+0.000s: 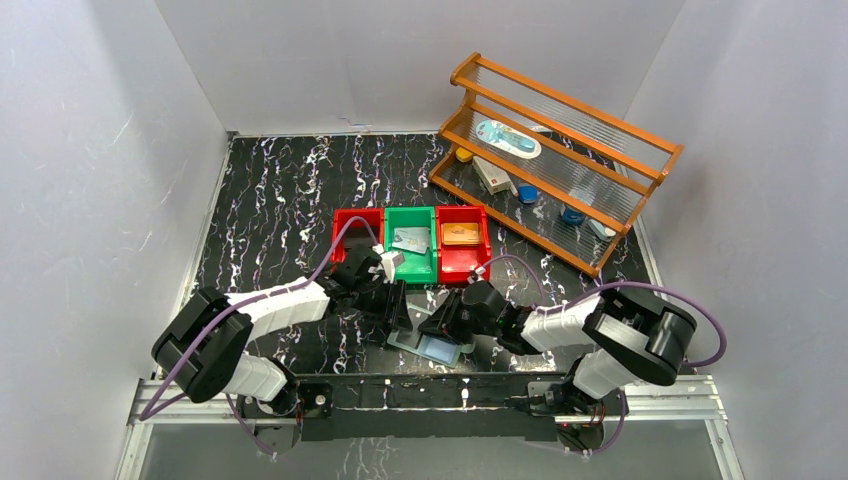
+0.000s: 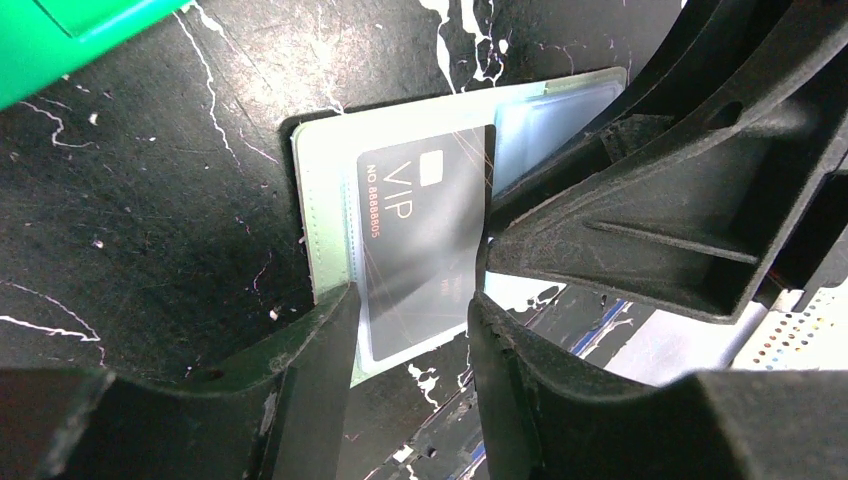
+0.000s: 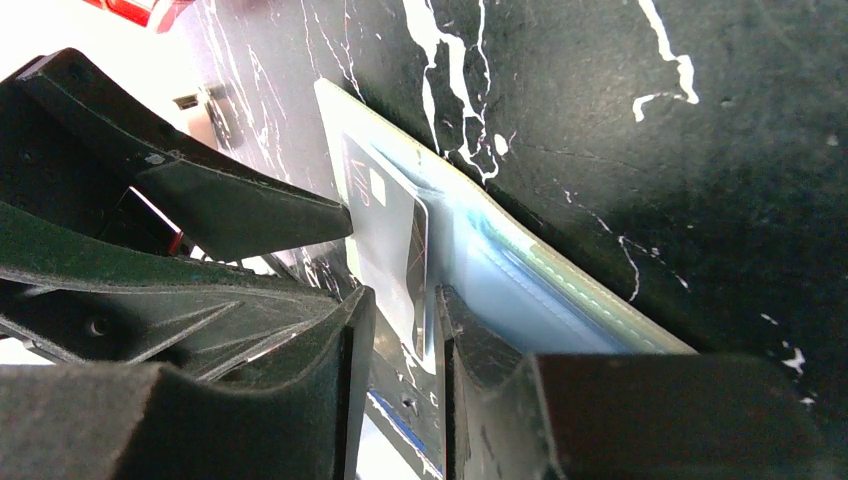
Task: Take the credit cards out of the card holder
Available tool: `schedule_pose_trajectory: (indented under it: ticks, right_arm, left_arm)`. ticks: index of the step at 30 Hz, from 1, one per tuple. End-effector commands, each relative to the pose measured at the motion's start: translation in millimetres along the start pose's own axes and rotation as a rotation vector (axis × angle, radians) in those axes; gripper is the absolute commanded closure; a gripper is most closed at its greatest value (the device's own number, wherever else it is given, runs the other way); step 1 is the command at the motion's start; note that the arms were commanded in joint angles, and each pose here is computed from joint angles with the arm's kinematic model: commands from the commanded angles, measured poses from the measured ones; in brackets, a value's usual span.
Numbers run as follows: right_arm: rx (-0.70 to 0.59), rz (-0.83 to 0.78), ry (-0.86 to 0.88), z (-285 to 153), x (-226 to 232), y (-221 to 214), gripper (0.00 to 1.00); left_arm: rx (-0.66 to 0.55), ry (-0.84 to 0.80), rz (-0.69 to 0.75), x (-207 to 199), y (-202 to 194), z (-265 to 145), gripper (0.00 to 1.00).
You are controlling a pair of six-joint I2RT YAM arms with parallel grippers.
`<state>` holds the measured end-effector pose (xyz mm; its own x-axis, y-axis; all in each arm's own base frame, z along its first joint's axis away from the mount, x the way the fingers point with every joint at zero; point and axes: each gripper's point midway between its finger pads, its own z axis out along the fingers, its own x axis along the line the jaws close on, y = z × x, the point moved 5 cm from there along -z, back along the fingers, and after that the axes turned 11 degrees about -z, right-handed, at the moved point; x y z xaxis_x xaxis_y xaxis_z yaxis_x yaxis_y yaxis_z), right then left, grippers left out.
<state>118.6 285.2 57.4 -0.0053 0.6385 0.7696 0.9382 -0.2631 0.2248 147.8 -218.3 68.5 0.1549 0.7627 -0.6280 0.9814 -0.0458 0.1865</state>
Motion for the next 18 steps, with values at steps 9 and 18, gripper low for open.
schedule_pose_trajectory:
  ticks: [9, 18]
  right_arm:
    - [0.018, -0.009, -0.065, 4, -26, -9, 0.71]
    - [-0.007, -0.027, 0.033, -4, -21, -9, 0.96]
  left_arm:
    - [0.050, 0.010, -0.023, 4, -15, 3, 0.58]
    - [0.016, 0.016, -0.013, 4, -16, -3, 0.59]
